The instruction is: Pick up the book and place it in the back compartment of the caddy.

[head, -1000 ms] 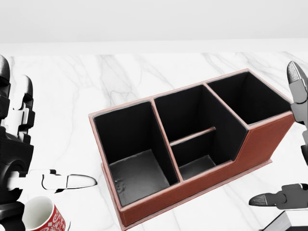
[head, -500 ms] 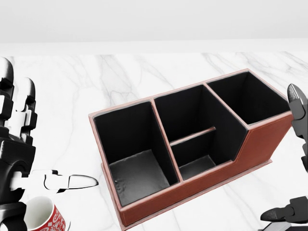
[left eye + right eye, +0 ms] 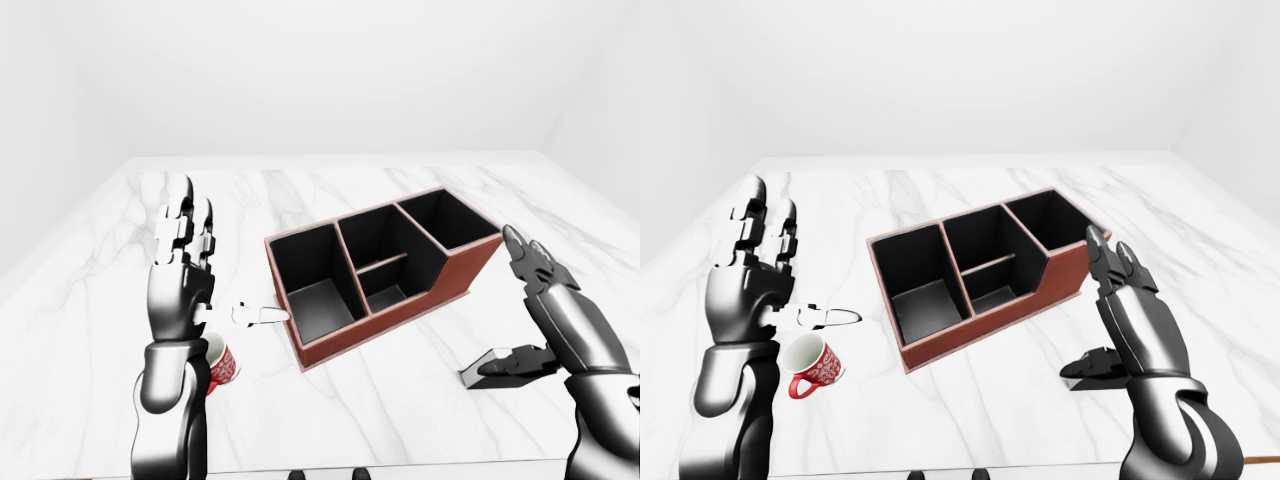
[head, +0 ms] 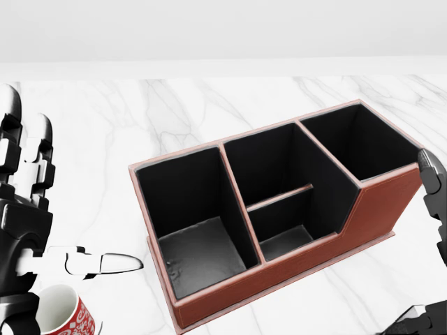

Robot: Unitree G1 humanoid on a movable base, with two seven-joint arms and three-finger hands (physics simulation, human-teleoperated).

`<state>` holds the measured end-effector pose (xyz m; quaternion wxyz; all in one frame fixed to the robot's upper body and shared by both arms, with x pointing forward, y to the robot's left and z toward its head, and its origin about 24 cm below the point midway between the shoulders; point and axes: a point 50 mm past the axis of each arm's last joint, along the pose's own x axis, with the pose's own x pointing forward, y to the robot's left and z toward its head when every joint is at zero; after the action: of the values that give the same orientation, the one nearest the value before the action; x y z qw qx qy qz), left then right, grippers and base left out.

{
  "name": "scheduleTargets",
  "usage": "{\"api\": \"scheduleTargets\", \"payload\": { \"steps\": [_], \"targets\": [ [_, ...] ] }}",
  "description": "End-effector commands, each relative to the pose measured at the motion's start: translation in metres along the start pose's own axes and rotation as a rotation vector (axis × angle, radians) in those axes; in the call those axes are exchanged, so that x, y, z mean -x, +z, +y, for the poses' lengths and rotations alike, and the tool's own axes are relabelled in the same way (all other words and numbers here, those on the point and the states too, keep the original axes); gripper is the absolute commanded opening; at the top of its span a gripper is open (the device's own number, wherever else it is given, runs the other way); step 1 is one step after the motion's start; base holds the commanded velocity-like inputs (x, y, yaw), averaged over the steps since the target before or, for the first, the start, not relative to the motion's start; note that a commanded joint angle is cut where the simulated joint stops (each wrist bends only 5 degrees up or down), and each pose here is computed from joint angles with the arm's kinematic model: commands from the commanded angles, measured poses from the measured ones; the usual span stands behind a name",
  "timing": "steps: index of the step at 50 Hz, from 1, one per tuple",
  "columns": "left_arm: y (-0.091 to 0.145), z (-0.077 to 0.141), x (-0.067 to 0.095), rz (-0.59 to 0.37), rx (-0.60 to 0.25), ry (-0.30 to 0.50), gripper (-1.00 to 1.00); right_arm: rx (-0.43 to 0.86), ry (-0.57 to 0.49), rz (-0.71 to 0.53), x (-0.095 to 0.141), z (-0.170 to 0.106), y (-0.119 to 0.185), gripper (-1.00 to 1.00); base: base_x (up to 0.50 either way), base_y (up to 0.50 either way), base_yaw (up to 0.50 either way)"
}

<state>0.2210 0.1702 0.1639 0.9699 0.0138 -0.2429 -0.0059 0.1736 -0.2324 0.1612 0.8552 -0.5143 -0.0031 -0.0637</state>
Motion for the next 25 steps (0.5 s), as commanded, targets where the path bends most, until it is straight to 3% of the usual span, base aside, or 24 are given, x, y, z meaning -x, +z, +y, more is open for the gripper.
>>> {"api": "scheduleTargets", "payload": {
  "steps": [1,25],
  "targets": [
    [-0.001,0.0,0.0,0.005,0.0,0.0,1.0,0.005,0.022,0.04,0.001,0.004,-0.006,1.0,0.0,0.0,0.0],
    [-0.003,0.0,0.0,0.015,-0.002,-0.001,1.0,0.021,0.062,0.142,0.003,0.013,-0.024,1.0,0.0,0.0,0.0]
  ]
}}
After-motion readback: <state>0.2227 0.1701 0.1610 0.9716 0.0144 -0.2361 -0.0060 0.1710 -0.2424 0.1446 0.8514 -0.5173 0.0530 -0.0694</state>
